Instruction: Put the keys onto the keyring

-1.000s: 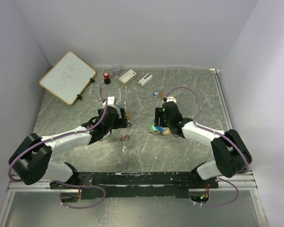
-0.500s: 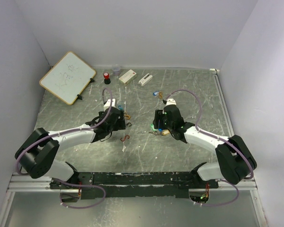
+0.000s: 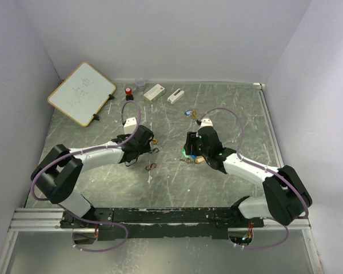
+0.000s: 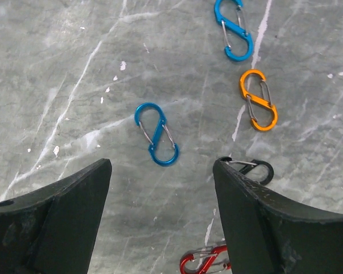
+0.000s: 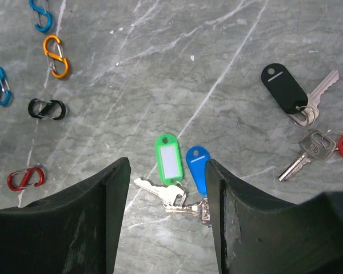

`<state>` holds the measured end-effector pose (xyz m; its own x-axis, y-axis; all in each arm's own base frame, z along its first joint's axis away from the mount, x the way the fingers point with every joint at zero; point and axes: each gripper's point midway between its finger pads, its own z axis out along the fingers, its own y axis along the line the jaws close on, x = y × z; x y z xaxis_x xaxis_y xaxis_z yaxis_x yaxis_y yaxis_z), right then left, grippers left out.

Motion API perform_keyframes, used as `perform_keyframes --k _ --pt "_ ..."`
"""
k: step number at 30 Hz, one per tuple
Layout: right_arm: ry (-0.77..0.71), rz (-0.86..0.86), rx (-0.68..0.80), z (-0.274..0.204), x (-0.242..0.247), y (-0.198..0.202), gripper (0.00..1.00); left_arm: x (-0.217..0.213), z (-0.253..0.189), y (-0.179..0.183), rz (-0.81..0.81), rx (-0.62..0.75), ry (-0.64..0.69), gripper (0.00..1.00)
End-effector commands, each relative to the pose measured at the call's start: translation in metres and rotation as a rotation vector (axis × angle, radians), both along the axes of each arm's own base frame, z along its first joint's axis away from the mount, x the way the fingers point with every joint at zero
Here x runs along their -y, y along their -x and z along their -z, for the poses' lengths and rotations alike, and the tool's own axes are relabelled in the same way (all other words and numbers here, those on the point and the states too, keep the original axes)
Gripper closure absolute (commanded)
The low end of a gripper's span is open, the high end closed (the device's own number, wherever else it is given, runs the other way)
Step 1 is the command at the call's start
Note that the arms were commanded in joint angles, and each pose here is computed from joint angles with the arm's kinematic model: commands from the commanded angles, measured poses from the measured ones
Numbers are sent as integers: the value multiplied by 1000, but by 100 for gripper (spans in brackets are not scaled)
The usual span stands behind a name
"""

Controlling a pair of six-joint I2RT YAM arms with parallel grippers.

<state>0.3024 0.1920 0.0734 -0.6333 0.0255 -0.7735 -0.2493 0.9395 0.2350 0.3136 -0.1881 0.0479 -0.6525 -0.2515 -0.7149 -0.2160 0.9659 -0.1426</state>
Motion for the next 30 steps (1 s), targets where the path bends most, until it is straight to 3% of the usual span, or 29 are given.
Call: perform_keyframes --k 1,30 --pt "-36 1 57 -21 -4 -4 45 -9 0 -4 -116 -6 -16 19" --pt "-31 30 80 -27 5 0 46 -5 31 -17 -210 -55 -64 33"
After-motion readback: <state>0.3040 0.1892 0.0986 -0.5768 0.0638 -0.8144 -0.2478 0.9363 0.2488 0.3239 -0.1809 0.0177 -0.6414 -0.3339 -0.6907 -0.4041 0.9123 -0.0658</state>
